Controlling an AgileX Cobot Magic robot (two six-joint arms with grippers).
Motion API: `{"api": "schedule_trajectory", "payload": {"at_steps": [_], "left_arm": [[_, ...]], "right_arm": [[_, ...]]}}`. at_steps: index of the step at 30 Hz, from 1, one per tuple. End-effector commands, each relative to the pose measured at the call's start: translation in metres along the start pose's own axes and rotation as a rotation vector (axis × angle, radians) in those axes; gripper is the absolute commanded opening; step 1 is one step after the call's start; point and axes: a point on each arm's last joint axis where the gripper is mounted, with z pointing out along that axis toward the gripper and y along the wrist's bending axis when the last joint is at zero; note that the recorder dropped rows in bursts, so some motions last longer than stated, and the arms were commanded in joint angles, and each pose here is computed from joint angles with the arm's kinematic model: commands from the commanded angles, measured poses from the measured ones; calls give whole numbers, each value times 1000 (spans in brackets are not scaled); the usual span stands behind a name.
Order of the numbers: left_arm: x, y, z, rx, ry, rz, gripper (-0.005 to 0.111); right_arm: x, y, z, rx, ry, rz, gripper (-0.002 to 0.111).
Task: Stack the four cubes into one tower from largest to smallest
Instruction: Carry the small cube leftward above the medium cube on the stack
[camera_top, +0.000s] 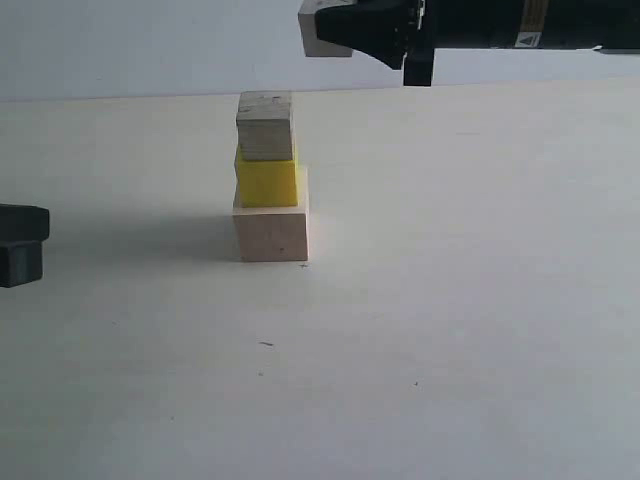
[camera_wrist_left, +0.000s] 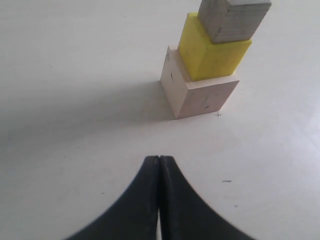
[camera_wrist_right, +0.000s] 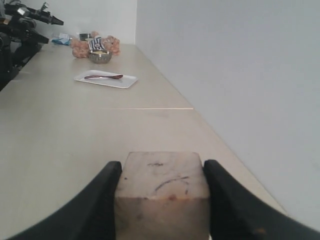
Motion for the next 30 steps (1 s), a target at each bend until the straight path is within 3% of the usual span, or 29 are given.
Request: {"api": "schedule_trajectory", "payload": {"at_steps": [1, 6, 14, 30], "left_arm": [[-1, 0, 1, 6, -17, 8, 0], [-1, 0, 1, 6, -17, 8, 0], [-1, 0, 1, 5, -17, 11, 0], [0, 0, 1, 4, -15, 11, 0]], "right_arm": [[-7, -1, 17, -31, -42, -26, 0], [2, -13, 26, -47, -32, 6, 0], [8, -6, 42, -110, -1, -9, 0], [7, -6, 43, -103, -11, -4, 0]]}}
